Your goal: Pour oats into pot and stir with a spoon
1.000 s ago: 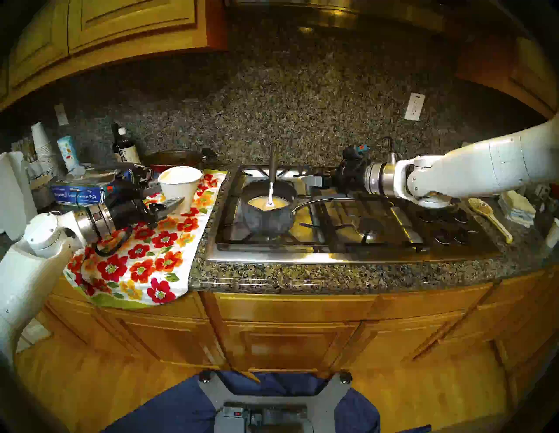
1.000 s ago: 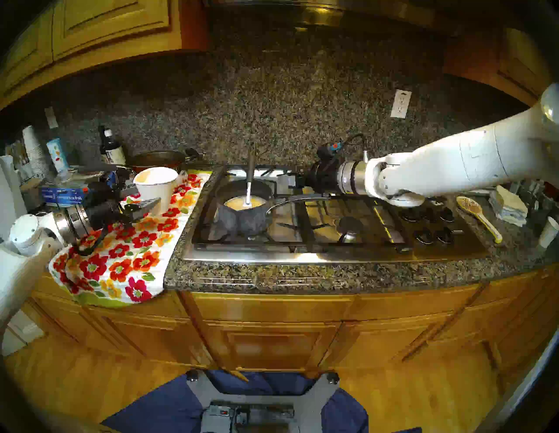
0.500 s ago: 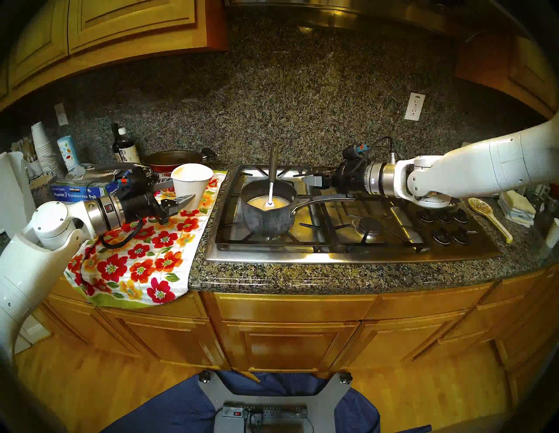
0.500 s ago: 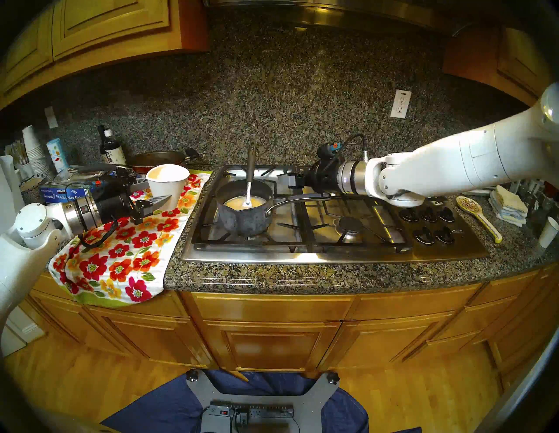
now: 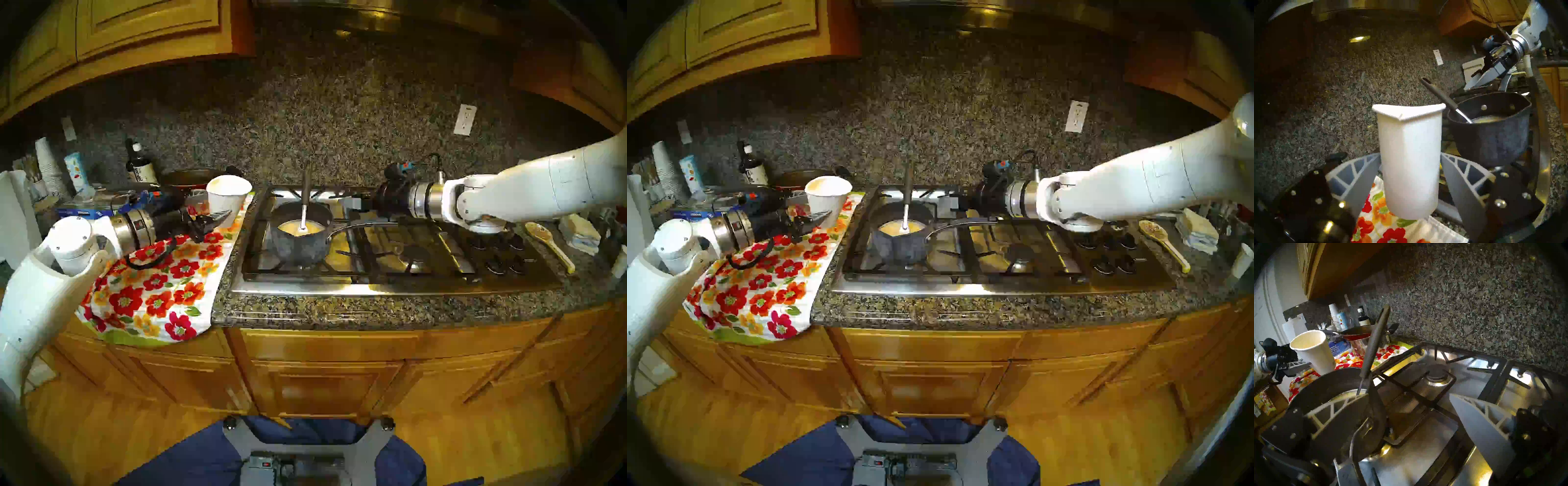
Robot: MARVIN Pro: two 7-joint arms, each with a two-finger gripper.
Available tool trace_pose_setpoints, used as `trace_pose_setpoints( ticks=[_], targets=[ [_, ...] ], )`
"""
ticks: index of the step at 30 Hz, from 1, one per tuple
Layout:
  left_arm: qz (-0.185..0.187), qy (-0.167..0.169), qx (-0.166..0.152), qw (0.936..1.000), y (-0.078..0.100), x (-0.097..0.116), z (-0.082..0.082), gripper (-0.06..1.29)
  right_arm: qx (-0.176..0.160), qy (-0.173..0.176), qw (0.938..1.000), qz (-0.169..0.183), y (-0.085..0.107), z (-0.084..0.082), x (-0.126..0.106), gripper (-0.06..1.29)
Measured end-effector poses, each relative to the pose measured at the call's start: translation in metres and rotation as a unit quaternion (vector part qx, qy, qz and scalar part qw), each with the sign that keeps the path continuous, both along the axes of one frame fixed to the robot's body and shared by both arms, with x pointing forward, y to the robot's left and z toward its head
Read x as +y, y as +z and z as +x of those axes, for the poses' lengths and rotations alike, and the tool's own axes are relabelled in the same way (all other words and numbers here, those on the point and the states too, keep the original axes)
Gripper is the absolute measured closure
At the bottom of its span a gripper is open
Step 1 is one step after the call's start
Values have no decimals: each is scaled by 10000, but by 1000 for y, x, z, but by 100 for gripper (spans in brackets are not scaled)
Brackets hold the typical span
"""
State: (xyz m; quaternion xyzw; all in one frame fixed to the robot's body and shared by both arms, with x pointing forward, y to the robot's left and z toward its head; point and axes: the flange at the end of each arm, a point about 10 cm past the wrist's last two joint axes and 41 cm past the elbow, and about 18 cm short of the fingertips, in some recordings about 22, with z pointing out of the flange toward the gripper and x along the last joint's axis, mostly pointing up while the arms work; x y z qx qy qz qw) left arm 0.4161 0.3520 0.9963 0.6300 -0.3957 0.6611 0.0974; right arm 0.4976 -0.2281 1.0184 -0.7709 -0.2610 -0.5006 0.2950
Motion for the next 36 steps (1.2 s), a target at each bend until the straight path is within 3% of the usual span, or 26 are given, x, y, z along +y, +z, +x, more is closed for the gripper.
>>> trace_pose_setpoints(
  ticks=[19, 36],
  targets=[
    [424, 3, -432, 9982, 6, -44, 20, 41, 3, -1, 10000, 2, 0, 0, 0, -1],
    [968, 9, -928, 9910, 14, -68, 41, 42, 5, -1, 10000, 2, 0, 0, 0, -1]
  ],
)
